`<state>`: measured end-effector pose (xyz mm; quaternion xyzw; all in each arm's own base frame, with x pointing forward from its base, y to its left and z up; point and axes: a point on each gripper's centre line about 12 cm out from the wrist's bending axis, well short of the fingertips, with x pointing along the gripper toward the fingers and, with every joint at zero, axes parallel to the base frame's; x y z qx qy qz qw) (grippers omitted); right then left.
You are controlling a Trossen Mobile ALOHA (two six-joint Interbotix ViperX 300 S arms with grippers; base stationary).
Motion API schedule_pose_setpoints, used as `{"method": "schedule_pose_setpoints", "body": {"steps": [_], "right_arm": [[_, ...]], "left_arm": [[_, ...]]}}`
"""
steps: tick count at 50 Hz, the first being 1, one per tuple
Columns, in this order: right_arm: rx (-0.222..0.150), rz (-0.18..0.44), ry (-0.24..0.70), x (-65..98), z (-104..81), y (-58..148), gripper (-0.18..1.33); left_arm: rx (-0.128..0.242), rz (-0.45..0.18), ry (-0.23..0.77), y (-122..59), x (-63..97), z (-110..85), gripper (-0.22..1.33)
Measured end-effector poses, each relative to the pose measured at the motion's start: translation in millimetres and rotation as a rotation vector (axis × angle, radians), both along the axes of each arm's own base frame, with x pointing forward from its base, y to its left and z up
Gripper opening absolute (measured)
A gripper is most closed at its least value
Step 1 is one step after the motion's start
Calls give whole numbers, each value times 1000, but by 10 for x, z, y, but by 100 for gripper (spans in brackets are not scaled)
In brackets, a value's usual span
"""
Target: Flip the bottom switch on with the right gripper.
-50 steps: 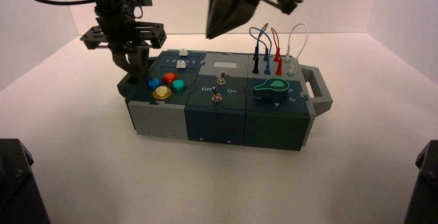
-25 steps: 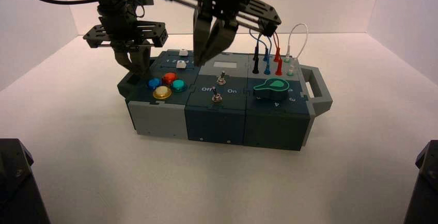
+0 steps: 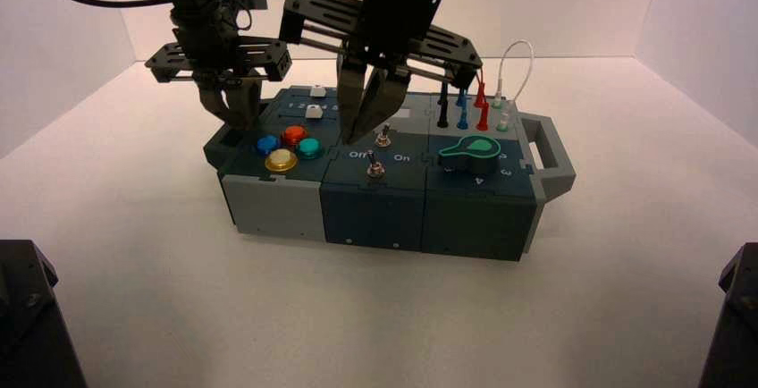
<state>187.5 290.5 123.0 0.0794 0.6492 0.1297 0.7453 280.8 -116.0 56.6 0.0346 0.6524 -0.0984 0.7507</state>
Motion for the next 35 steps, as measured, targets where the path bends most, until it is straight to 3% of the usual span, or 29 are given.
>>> {"method": "schedule_pose_setpoints", "body": {"steps": [35], "right_arm": [[-37,11,3,46,-224,38,-14]], "left_arm": [[1,-1,1,1,-2,4,-17]]}}
